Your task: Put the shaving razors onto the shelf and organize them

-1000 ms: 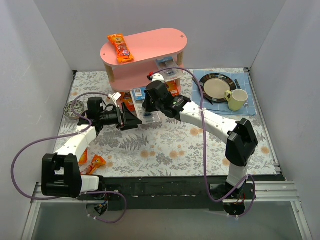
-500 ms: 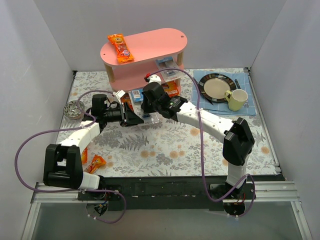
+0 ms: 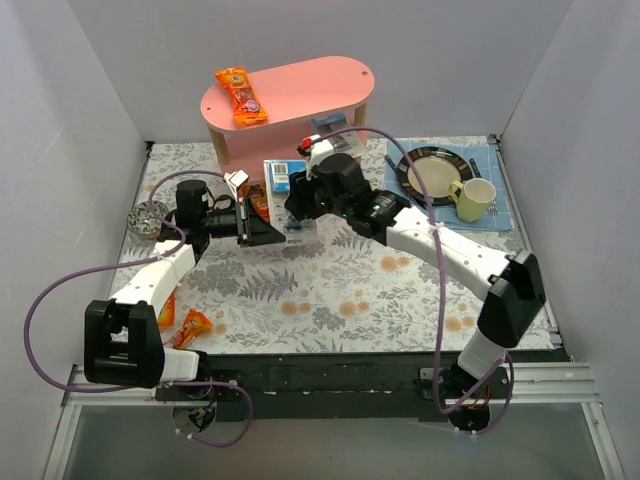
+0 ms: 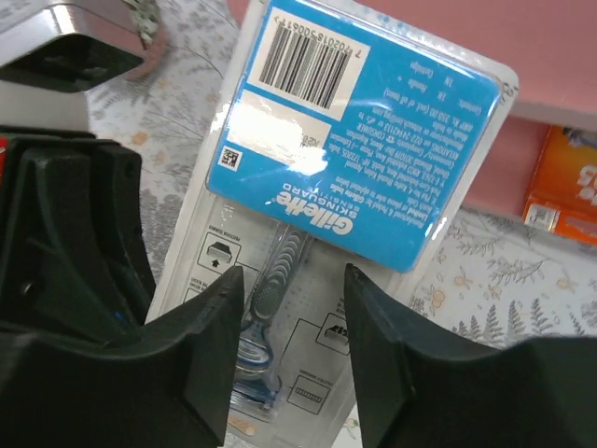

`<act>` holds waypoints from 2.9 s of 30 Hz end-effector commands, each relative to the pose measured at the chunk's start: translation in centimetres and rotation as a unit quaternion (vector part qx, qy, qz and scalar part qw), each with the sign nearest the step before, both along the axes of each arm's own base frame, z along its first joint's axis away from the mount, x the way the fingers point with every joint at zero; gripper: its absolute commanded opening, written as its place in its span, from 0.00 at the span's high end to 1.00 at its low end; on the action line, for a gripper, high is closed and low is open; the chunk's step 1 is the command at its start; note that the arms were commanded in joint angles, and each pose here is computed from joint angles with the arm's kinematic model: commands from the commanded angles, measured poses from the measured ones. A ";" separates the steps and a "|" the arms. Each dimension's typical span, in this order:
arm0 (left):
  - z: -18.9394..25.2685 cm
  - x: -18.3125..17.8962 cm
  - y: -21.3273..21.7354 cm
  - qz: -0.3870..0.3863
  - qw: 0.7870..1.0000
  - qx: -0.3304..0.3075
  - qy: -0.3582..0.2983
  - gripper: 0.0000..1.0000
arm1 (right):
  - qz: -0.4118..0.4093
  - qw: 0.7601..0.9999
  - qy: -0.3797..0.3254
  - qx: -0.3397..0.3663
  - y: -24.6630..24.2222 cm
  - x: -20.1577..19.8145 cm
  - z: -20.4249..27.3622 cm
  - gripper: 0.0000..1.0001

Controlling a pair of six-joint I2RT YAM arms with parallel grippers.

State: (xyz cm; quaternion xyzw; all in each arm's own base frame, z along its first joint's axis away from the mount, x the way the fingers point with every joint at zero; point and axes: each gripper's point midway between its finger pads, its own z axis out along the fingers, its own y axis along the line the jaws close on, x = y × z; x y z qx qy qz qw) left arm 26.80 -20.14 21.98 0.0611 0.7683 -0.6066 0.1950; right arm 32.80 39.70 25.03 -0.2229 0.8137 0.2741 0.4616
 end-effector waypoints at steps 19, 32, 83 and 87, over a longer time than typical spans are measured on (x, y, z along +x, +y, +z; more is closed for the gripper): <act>6.3 3.1 4.5 -0.036 0.996 -0.074 -0.037 1.00 | -0.023 0.971 -0.236 -0.045 -15.6 -0.9 12.3 0.40; 7.0 11.4 8.0 0.005 0.997 -0.082 -0.003 1.00 | -0.018 0.975 -0.218 -0.048 -14.6 0.2 10.8 0.41; 3.1 16.9 11.2 0.140 0.988 -0.004 0.057 0.51 | -0.024 0.975 -0.213 -0.061 -14.0 1.8 9.2 0.41; 2.4 16.5 11.7 0.169 0.984 0.035 0.052 0.50 | -0.023 0.975 -0.213 -0.062 -14.0 1.7 9.2 0.41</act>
